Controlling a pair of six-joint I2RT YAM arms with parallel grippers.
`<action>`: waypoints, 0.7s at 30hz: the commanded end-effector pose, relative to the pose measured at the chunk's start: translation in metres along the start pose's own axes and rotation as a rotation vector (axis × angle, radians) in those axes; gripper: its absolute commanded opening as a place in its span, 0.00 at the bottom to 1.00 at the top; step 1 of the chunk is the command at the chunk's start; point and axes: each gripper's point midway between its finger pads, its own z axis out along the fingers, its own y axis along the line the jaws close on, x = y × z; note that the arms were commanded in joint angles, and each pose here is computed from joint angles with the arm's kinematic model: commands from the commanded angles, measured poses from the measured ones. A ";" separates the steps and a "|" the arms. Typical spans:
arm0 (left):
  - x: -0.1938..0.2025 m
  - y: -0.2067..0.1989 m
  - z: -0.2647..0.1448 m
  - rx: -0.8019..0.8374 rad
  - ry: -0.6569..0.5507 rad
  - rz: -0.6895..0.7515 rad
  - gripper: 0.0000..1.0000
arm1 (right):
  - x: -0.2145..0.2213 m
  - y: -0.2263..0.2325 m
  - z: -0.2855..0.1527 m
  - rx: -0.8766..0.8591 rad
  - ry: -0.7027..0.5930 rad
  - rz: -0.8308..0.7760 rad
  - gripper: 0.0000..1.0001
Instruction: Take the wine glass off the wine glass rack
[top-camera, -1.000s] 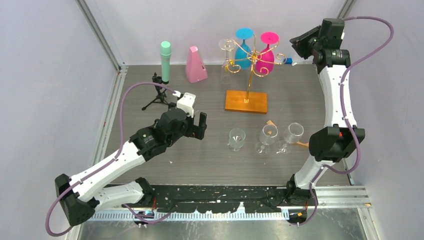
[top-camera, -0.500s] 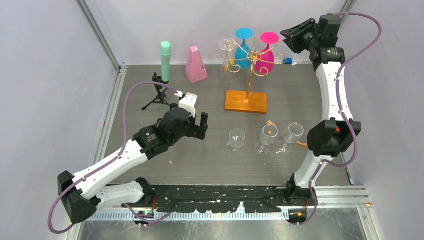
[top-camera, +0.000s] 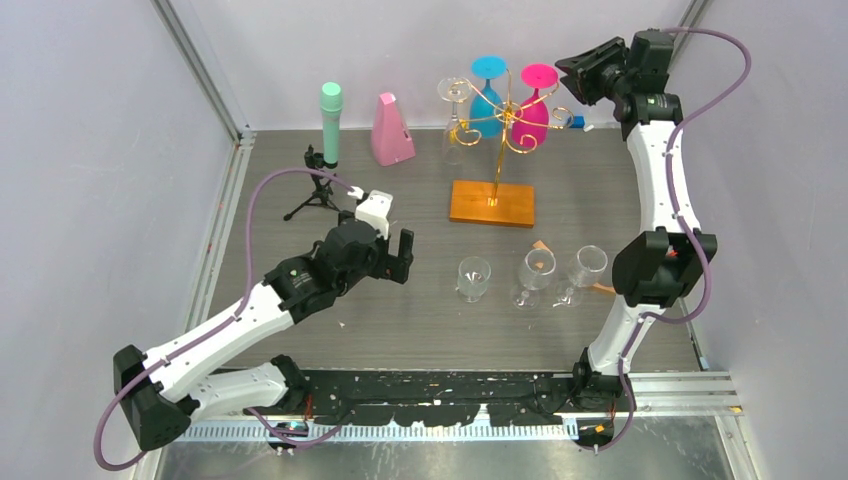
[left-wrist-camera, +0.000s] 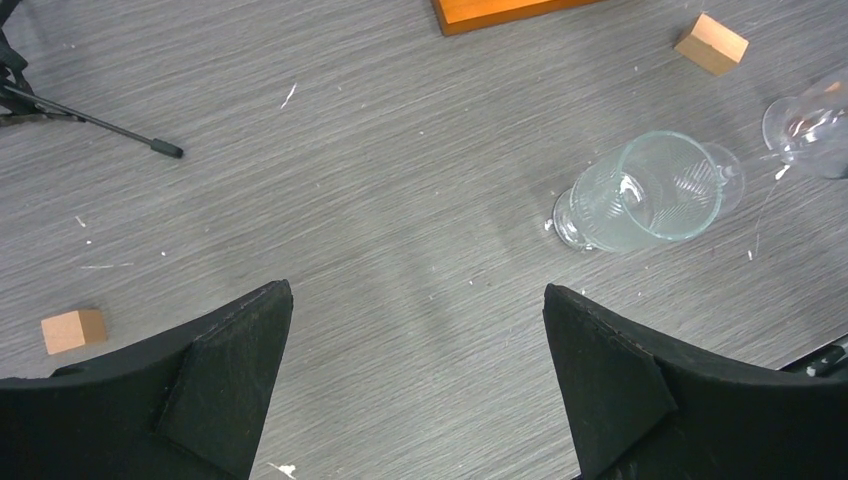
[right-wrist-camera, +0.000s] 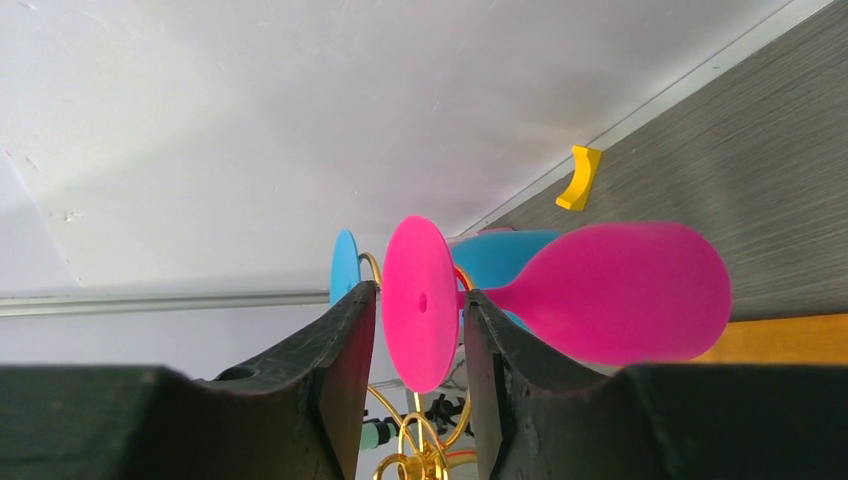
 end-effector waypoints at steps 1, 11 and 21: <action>-0.005 0.004 -0.001 -0.011 -0.042 -0.014 1.00 | -0.006 0.042 -0.006 -0.134 -0.014 -0.017 0.43; -0.001 0.013 -0.002 -0.054 -0.036 0.006 1.00 | -0.001 0.036 -0.003 -0.094 -0.014 -0.021 0.41; -0.001 0.016 -0.003 -0.064 -0.039 0.011 1.00 | -0.015 0.050 -0.022 -0.103 -0.123 -0.114 0.41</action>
